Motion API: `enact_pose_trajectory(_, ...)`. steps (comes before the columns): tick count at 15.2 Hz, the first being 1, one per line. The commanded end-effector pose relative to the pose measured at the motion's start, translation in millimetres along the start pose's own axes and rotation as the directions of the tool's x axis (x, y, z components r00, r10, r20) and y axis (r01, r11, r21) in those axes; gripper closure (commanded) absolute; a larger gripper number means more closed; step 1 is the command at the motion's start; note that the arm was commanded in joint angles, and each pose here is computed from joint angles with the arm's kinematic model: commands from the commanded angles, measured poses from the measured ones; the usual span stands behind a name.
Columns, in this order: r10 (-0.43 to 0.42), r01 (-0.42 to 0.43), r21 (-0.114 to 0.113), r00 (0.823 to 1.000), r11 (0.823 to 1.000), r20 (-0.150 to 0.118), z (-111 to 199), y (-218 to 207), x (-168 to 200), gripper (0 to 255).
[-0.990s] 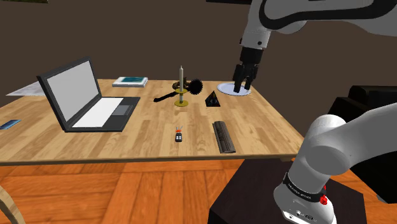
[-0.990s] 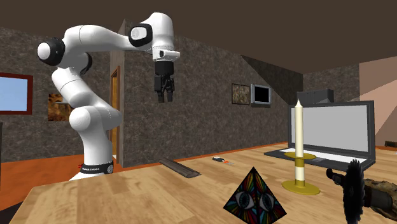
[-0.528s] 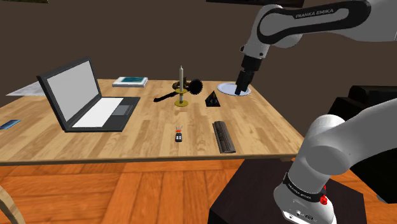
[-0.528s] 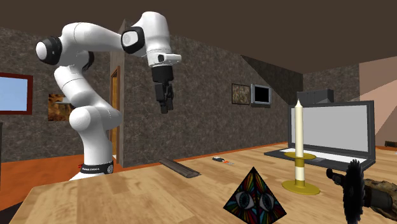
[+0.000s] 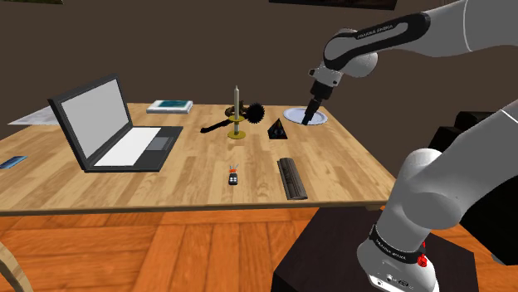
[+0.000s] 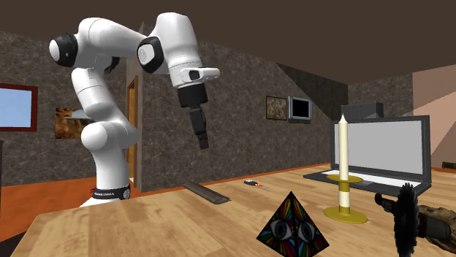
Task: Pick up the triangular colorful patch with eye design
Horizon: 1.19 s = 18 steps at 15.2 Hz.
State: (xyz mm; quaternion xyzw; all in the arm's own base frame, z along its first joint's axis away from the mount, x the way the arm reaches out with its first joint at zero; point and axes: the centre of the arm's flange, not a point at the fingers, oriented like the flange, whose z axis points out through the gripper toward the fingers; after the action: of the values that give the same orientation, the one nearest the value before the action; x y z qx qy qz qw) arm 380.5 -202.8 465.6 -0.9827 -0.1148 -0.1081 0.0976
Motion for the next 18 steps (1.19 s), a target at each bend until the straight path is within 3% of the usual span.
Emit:
enact_pose_trajectory(1,-0.046,0.046,0.004,0.999,0.999,-0.027,9,23,9,0)
enact_pose_trajectory(9,-0.206,0.210,0.021,0.970,0.977,-0.130,46,113,47,0)
enact_pose_trajectory(13,-0.282,0.291,0.023,0.942,0.956,-0.182,64,155,73,0)
enact_pose_trajectory(18,-0.373,0.389,0.020,0.895,0.921,-0.246,85,204,111,0)
